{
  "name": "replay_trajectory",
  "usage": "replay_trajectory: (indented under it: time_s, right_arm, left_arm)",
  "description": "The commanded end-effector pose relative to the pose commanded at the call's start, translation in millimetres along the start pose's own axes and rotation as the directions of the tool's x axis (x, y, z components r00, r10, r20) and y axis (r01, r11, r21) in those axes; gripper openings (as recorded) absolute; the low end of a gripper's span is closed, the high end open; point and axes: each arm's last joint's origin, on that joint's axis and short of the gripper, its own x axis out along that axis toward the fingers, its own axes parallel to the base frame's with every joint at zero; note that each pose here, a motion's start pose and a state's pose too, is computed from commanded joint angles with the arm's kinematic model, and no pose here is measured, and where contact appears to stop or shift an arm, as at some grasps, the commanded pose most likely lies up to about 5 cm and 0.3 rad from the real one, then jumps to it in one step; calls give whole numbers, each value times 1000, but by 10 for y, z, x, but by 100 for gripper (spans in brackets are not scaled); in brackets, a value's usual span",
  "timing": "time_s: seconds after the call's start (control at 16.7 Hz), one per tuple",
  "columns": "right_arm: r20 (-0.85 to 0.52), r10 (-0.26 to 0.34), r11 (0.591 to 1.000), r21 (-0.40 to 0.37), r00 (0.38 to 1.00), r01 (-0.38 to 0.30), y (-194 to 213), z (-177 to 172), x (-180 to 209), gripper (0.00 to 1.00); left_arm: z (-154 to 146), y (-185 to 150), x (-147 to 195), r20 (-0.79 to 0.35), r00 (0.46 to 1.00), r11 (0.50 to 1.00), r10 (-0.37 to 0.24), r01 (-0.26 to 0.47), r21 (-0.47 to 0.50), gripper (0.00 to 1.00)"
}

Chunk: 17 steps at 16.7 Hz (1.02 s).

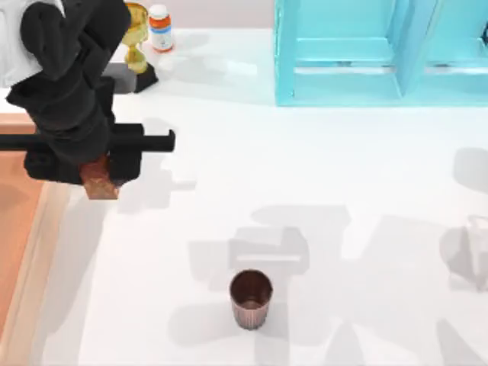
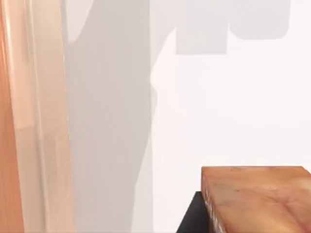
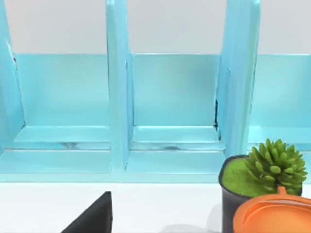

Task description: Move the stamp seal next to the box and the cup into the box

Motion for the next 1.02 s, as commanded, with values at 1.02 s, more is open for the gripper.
replay_trajectory:
  time_s: [1.02]
  right_arm:
    - [0,0,1000,0,1000,0,0,0,0,100]
  left_arm:
    - [-22,11,596,6,1000,1000,-5,5,-3,23]
